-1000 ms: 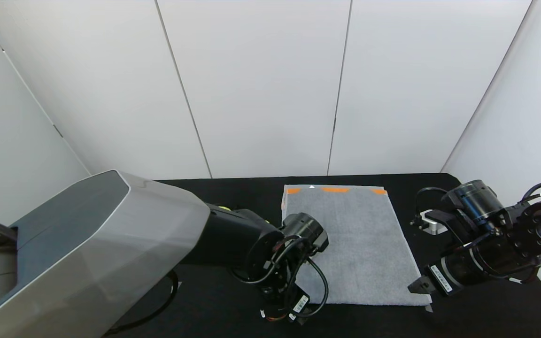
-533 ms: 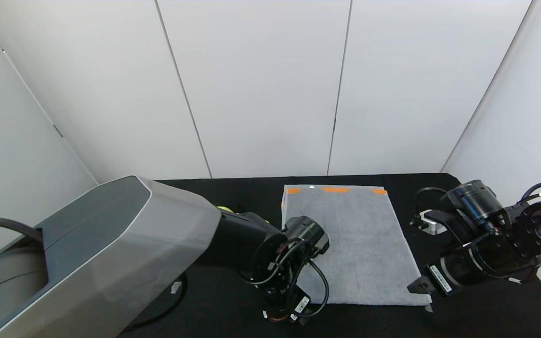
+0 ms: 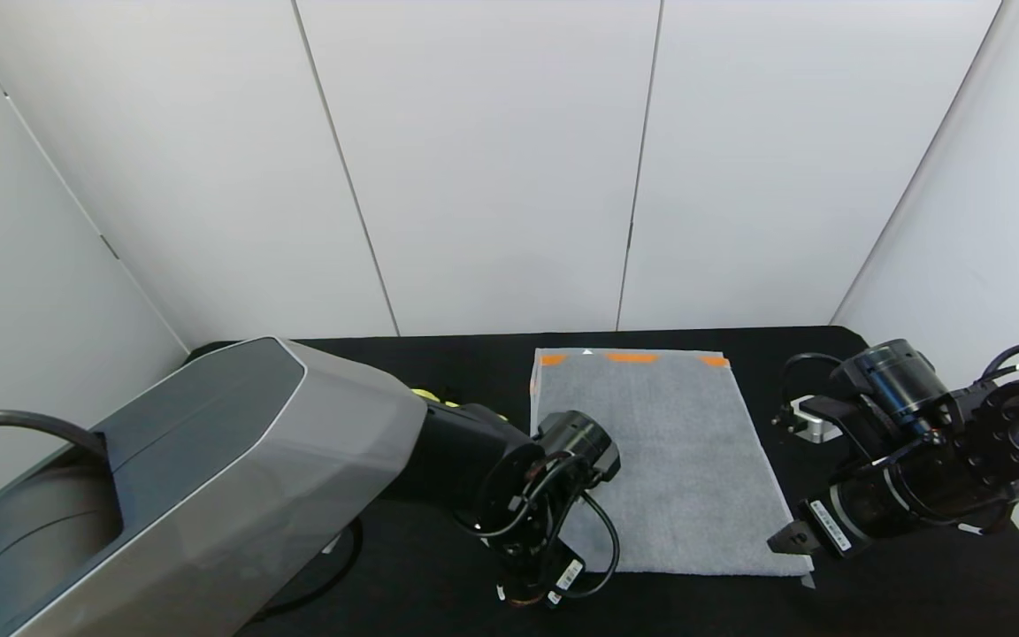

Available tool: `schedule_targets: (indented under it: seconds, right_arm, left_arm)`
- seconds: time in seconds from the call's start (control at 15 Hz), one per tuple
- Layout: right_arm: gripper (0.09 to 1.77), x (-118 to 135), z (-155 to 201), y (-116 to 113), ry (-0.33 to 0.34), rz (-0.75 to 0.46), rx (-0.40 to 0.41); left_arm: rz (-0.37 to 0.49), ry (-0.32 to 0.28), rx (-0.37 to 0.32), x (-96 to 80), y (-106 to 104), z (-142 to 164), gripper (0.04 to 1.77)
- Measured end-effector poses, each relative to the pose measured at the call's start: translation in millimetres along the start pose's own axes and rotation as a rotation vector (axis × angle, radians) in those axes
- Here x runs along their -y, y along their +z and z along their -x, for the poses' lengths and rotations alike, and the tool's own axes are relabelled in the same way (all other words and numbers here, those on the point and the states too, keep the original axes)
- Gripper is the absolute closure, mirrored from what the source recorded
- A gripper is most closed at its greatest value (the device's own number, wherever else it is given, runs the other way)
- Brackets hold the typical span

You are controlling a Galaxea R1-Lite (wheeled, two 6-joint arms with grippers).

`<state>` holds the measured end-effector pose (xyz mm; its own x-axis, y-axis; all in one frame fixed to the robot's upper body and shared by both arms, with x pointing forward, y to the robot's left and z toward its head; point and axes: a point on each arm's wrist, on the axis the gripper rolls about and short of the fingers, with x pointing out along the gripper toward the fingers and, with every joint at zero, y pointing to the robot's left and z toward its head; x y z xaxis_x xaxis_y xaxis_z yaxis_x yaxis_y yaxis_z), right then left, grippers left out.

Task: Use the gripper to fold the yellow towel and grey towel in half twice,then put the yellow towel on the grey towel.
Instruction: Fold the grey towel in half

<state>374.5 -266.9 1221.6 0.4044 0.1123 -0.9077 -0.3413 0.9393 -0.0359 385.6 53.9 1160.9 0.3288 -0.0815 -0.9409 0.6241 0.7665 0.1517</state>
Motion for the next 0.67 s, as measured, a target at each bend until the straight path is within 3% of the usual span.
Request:
schedule_targets:
  seconds: [0.13,0.2,0.27,0.67]
  right_arm:
    - [0.15,-0.8,-0.3,-0.4,0.003,0.002,-0.002]
    - [0.15,-1.8,-0.5,-0.8,0.005,0.005,-0.003]
    - [0.15,-2.1,-0.6,-0.9,0.004,0.006,-0.004]
    - [0.15,-2.5,-1.7,-3.6,0.005,0.007,-0.015]
  left_arm:
    - [0.000,0.000,0.000,-0.1,0.0,-0.2,1.04]
    - [-0.001,0.001,0.000,-0.1,0.0,-0.2,1.44]
    - [-0.001,0.001,0.001,-0.3,0.1,0.0,1.69]
    - [0.001,0.001,0.005,-1.9,1.0,1.6,1.71]
